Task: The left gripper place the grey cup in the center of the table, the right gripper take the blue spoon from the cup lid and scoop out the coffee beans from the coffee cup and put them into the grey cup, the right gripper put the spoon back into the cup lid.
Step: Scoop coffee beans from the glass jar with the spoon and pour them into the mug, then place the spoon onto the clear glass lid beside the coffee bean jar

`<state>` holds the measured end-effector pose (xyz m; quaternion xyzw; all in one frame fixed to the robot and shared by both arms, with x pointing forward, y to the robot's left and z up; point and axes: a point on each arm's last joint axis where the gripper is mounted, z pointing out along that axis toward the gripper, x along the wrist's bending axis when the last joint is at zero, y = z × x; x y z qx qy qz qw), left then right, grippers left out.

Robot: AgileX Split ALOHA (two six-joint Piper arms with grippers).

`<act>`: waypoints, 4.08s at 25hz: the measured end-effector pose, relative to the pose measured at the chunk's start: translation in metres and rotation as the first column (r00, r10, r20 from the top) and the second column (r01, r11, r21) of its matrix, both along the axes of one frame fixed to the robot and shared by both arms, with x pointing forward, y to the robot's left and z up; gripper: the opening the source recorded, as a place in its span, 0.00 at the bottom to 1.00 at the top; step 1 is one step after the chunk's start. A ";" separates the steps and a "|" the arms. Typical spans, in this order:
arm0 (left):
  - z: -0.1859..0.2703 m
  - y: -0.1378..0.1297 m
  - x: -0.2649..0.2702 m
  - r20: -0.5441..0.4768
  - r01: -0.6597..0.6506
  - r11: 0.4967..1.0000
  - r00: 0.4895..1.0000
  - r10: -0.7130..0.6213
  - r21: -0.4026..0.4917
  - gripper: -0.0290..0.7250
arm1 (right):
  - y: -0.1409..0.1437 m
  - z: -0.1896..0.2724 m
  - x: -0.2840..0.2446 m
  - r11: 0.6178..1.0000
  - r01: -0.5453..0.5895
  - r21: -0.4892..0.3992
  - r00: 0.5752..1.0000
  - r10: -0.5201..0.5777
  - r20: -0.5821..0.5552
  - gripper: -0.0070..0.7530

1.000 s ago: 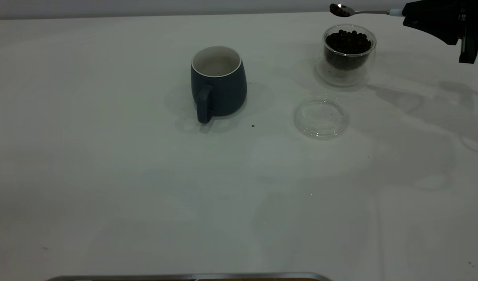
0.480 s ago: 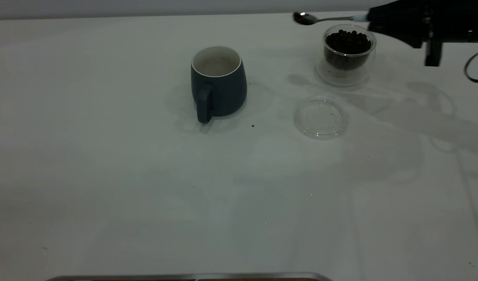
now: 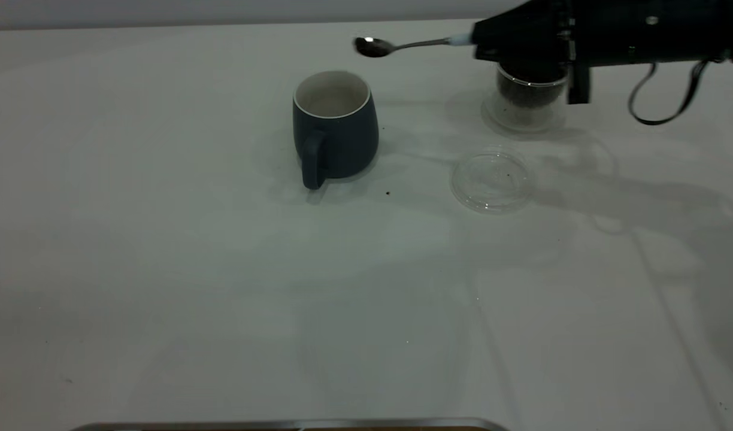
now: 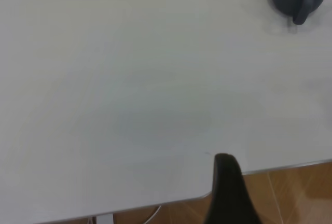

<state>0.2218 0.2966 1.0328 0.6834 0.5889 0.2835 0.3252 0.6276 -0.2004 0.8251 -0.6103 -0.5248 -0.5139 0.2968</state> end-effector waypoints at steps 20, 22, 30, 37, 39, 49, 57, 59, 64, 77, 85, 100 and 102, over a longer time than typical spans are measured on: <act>0.000 0.000 0.000 0.000 -0.001 1.000 1.000 0.001 -0.001 0.77 | 0.040 0.001 0.019 0.928 -0.089 -0.361 0.881 0.242 0.406 0.14; 0.000 0.000 0.000 0.000 -0.001 1.000 1.000 0.001 -0.001 0.77 | 0.041 0.001 0.018 0.908 -0.102 -0.407 0.823 0.307 0.478 0.14; 0.000 0.000 0.000 0.000 -0.001 1.000 1.000 0.001 -0.001 0.77 | 0.042 -0.002 0.019 0.859 -0.094 -0.503 0.732 0.402 0.550 0.14; 0.000 0.000 0.000 0.000 -0.001 1.000 1.000 0.001 -0.001 0.77 | 0.042 0.006 0.021 0.870 -0.085 -0.485 0.751 0.376 0.542 0.14; 0.000 0.000 0.000 0.000 -0.001 1.000 1.000 0.001 -0.001 0.77 | 0.042 0.021 0.023 0.887 -0.069 -0.457 0.768 0.340 0.543 0.14; 0.000 0.000 0.000 0.000 -0.001 1.000 1.000 0.001 -0.001 0.77 | 0.038 0.085 0.018 0.957 -0.085 -0.276 0.891 0.197 0.409 0.14; 0.000 0.000 0.000 0.000 0.000 1.000 1.000 0.000 0.000 0.77 | 0.019 0.072 -0.005 0.968 -0.154 -0.198 0.968 0.188 0.165 0.14; 0.000 0.000 0.000 0.000 0.000 1.000 1.000 0.000 0.000 0.77 | 0.010 0.063 -0.016 0.979 -0.111 -0.171 0.984 0.132 0.121 0.14; 0.000 0.000 0.000 0.000 0.000 1.000 1.000 0.000 0.000 0.77 | -0.021 0.032 -0.050 0.984 0.051 -0.168 0.999 -0.051 0.006 0.14; 0.000 0.000 0.000 0.000 0.000 1.000 1.000 0.000 0.000 0.77 | -0.082 -0.023 -0.078 0.928 0.213 -0.306 0.940 -0.280 -0.194 0.14; 0.000 0.000 0.000 0.000 0.000 1.000 1.000 0.000 0.000 0.77 | -0.083 -0.058 -0.067 0.934 0.167 -0.316 0.954 -0.234 -0.186 0.14; 0.000 0.000 0.000 0.000 -0.001 1.000 1.000 0.001 -0.001 0.77 | -0.082 -0.071 -0.055 0.948 0.140 -0.286 0.977 -0.180 -0.117 0.15; 0.000 0.000 0.000 0.000 -0.001 1.000 1.000 0.001 -0.001 0.77 | -0.081 -0.070 -0.055 0.950 0.133 -0.282 0.980 -0.168 -0.103 0.18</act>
